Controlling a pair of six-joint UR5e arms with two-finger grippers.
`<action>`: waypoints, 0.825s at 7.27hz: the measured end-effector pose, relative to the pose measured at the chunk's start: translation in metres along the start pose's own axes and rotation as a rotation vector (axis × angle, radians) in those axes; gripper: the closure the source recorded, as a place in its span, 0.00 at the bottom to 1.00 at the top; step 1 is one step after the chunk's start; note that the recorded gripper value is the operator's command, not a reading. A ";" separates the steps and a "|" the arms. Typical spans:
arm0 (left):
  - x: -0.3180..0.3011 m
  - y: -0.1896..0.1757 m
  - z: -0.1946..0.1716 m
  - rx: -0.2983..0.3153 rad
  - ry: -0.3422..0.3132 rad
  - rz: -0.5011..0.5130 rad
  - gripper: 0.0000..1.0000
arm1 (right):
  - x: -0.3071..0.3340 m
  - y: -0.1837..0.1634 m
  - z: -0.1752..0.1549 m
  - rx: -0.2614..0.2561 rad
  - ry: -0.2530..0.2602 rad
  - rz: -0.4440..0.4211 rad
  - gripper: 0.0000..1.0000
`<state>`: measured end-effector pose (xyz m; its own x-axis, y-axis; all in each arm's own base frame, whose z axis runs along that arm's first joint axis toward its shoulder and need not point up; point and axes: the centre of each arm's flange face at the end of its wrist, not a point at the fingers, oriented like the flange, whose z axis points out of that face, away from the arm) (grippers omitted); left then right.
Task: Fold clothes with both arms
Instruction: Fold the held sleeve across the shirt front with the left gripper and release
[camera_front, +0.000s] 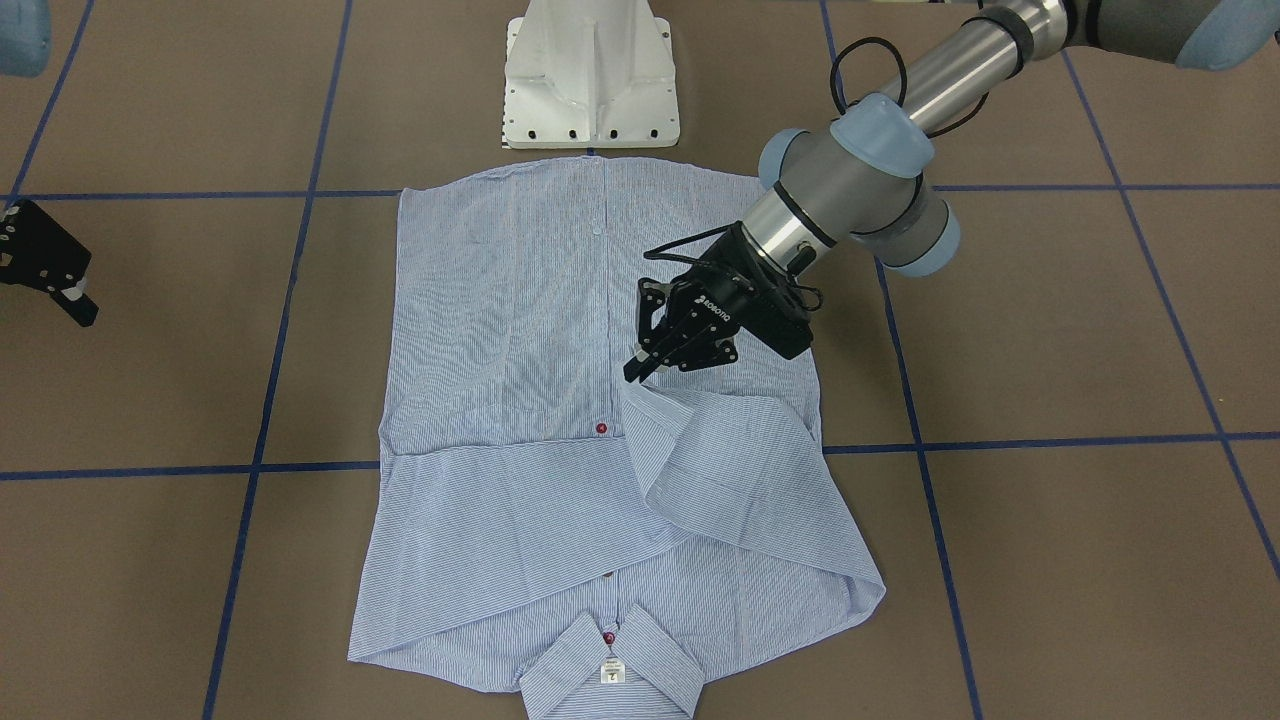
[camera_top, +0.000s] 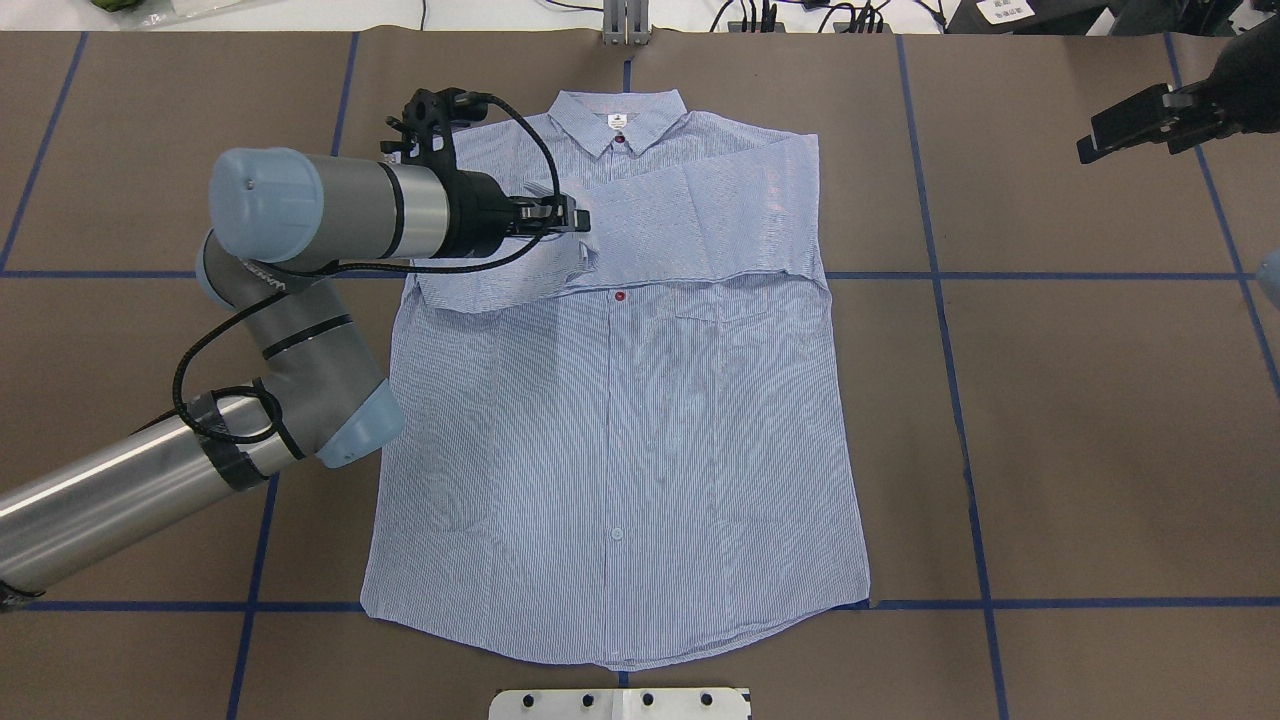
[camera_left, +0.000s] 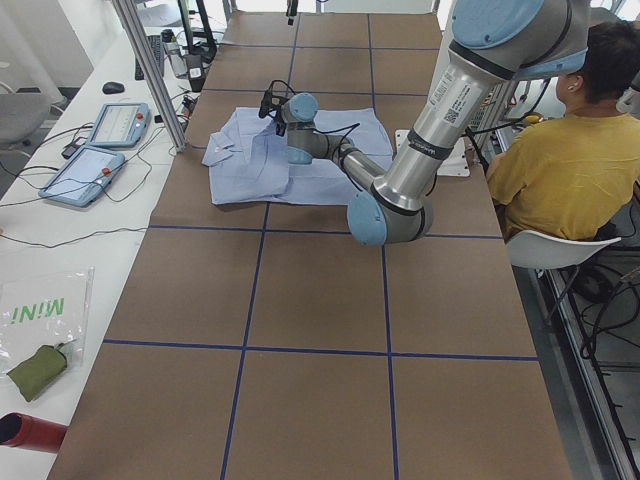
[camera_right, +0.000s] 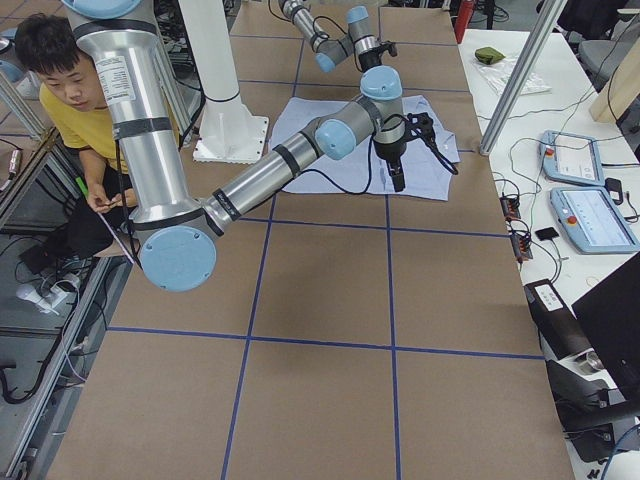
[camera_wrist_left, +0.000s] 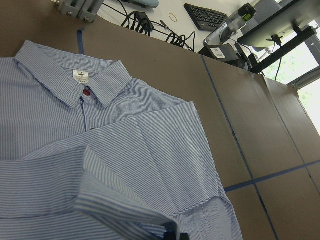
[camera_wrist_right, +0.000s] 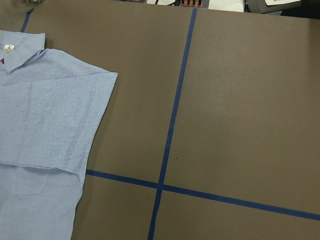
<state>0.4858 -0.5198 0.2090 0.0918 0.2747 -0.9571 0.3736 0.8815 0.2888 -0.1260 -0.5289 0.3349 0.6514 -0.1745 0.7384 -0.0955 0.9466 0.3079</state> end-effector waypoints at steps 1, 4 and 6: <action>0.009 0.002 0.015 0.002 -0.006 -0.002 1.00 | 0.000 0.000 0.000 0.000 0.000 0.000 0.00; 0.023 0.015 0.053 -0.005 -0.023 0.021 1.00 | 0.000 0.000 0.000 0.001 0.001 0.000 0.00; 0.032 0.029 0.063 -0.025 -0.011 0.105 1.00 | 0.000 0.000 0.000 0.001 0.002 0.000 0.00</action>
<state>0.5575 -0.5094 0.1858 0.1399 0.3621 -0.9216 0.3377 0.8575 0.3882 -0.1260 -0.5293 0.3351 0.6526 -0.1741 0.7374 -0.0960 0.9464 0.3084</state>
